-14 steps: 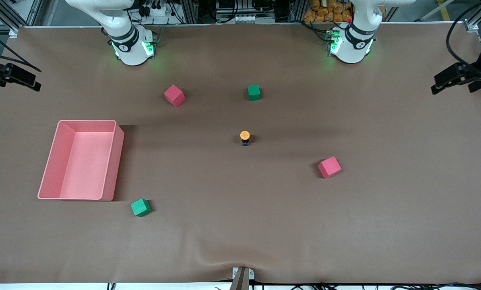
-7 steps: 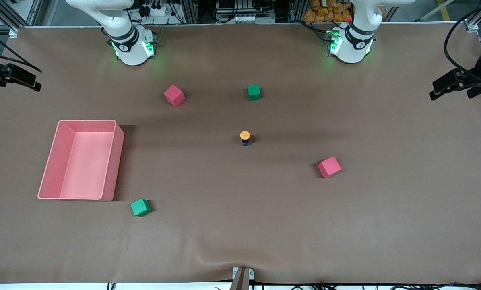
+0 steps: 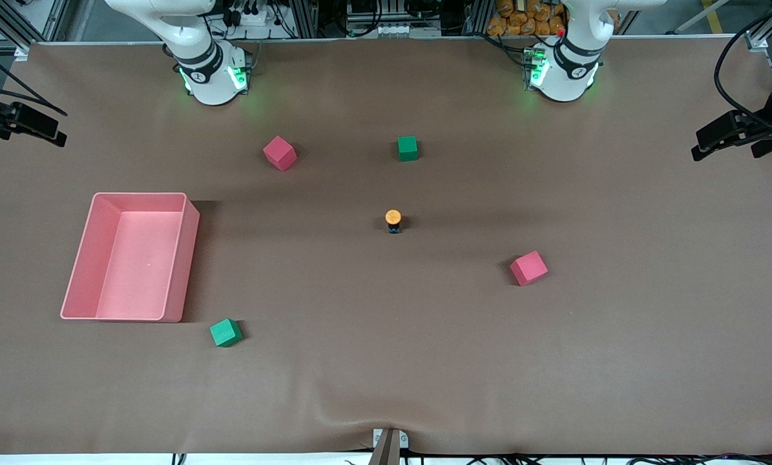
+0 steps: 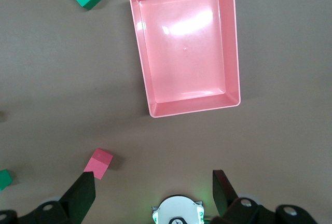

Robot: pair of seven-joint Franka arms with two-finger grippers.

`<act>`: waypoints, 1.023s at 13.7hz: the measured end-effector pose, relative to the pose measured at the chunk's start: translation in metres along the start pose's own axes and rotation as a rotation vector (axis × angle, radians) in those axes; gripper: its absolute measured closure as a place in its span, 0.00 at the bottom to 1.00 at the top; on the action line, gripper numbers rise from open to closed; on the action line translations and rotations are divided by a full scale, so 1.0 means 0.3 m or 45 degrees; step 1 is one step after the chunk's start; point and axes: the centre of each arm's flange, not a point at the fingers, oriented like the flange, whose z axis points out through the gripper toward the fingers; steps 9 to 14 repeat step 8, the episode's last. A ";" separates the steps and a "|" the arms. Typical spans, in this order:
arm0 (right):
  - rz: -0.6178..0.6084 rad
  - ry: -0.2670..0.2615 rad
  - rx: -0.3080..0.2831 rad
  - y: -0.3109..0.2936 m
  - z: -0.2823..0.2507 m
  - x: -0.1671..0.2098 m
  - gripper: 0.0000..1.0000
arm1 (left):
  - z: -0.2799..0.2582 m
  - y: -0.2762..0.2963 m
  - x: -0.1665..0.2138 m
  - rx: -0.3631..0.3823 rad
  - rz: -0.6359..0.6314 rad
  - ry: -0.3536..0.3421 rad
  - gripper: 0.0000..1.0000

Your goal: Place and upright button with both arms

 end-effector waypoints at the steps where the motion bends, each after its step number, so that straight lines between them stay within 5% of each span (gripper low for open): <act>1: 0.000 0.000 0.000 0.000 0.000 0.000 0.00 | 0.000 0.002 0.000 0.000 0.001 0.000 0.00; 14: 0.000 0.000 0.000 0.000 0.000 0.000 0.00 | 0.007 0.004 0.004 0.001 0.005 -0.005 0.00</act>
